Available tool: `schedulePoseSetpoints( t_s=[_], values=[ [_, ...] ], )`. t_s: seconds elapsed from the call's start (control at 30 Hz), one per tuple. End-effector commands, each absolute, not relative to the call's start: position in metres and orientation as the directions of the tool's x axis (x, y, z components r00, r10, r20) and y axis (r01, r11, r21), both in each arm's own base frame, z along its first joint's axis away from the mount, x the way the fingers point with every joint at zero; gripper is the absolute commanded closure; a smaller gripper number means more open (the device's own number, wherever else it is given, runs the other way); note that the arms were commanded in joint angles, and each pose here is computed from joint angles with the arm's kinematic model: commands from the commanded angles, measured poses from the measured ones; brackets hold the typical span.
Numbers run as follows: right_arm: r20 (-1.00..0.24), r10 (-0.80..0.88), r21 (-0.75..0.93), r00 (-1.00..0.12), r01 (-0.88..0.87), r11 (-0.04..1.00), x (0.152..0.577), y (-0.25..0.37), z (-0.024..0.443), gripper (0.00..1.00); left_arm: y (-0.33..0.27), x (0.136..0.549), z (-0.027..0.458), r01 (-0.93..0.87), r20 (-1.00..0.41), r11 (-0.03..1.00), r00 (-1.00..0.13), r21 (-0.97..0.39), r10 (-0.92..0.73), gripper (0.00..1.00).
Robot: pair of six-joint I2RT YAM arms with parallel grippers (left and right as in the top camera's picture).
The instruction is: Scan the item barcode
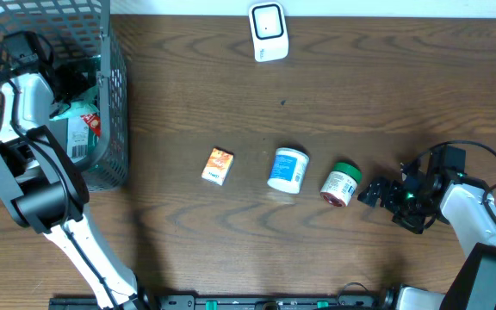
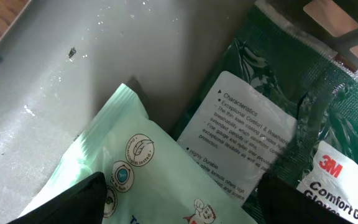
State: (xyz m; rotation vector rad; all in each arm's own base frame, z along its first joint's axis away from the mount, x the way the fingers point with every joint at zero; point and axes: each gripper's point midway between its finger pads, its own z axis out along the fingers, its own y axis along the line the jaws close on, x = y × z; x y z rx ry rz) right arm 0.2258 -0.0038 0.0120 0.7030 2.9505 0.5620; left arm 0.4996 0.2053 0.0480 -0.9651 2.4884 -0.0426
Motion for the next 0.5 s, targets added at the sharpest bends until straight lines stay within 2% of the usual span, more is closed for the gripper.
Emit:
schedulePoseSetpoints(
  t_s=[0.0, 0.07, 0.33, 0.37, 0.47],
  values=[
    [0.032, 0.448, 0.363, -0.894, 0.428, 0.828, 0.226, -0.002, 0.012, 0.01, 0.199, 0.496, 0.024, -0.642, -0.36, 0.742, -0.656, -0.195, -0.663, 0.57],
    [0.032, 0.448, 0.363, -0.894, 0.428, 0.828, 0.226, -0.002, 0.012, 0.01, 0.201, 0.496, 0.037, -0.637, -0.379, 0.745, -0.651, -0.198, -0.657, 0.92],
    [0.033, 0.448, 0.363, -0.894, 0.428, 0.828, 0.226, -0.002, 0.012, 0.01, 0.205, 0.495, 0.149, -0.601, -0.543, 0.758, -0.561, -0.253, -0.625, 0.93],
    [0.033, 0.448, 0.363, -0.893, 0.428, 0.827, 0.226, -0.002, 0.012, 0.01, 0.203, 0.491, 0.161, -0.599, -0.551, 0.759, -0.555, -0.256, -0.623, 0.89],
    [0.033, 0.448, 0.363, -0.893, 0.428, 0.827, 0.226, -0.002, 0.012, 0.01, 0.197, 0.47, 0.181, -0.629, -0.533, 0.738, -0.549, -0.244, -0.644, 0.4]
  ],
)
